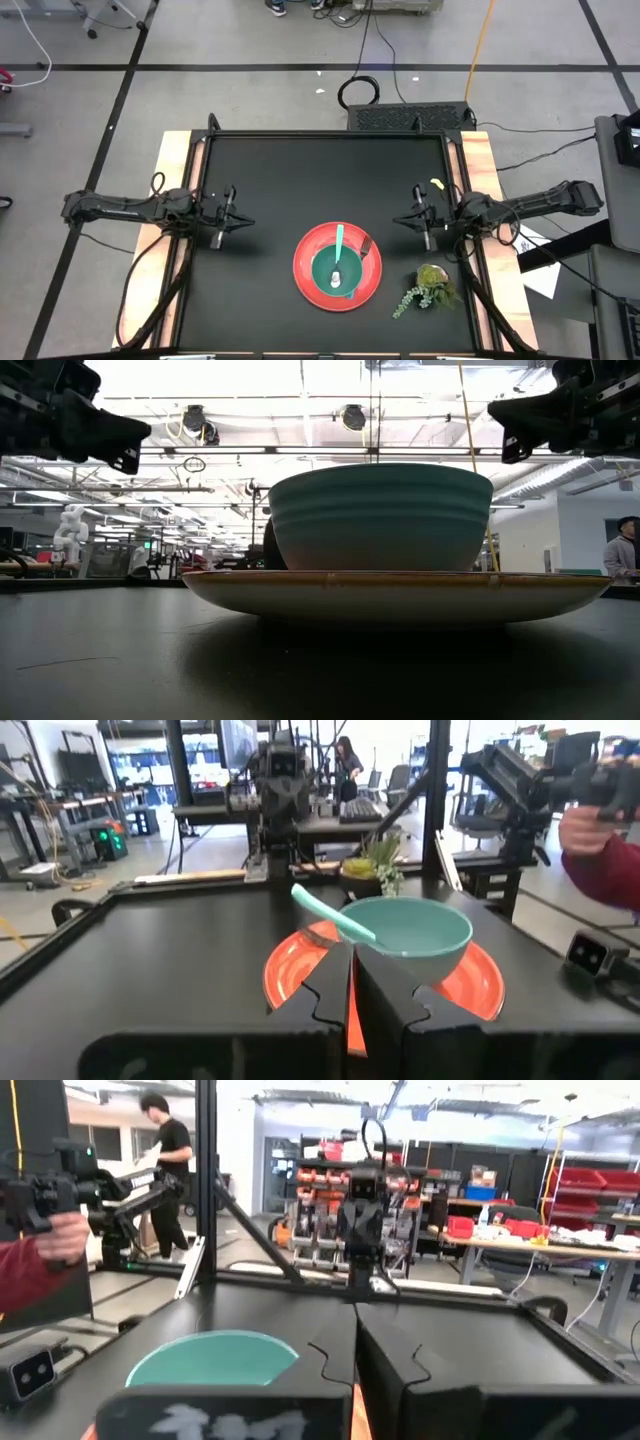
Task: Set table place
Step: Return to Home Position
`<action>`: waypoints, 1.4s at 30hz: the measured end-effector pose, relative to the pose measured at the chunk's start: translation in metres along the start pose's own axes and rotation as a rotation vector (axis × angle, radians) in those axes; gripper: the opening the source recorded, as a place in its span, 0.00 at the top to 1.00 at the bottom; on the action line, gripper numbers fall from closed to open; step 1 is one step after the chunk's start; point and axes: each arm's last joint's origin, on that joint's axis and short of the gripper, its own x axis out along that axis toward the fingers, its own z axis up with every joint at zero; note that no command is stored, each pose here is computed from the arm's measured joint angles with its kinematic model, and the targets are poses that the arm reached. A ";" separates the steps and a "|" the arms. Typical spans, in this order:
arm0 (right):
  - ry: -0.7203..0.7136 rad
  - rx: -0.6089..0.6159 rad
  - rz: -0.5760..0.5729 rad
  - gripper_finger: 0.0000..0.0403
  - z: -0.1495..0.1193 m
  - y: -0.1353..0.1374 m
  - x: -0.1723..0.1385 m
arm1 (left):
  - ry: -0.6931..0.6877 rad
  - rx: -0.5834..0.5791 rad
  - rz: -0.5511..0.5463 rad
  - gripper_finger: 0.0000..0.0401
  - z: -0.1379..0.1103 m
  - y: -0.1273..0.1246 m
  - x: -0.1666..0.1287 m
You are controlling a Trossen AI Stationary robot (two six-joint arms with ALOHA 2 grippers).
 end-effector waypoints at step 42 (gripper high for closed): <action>-0.086 0.026 0.115 1.00 0.010 -0.013 -0.012 | 0.181 0.027 0.005 0.94 -0.027 -0.001 -0.001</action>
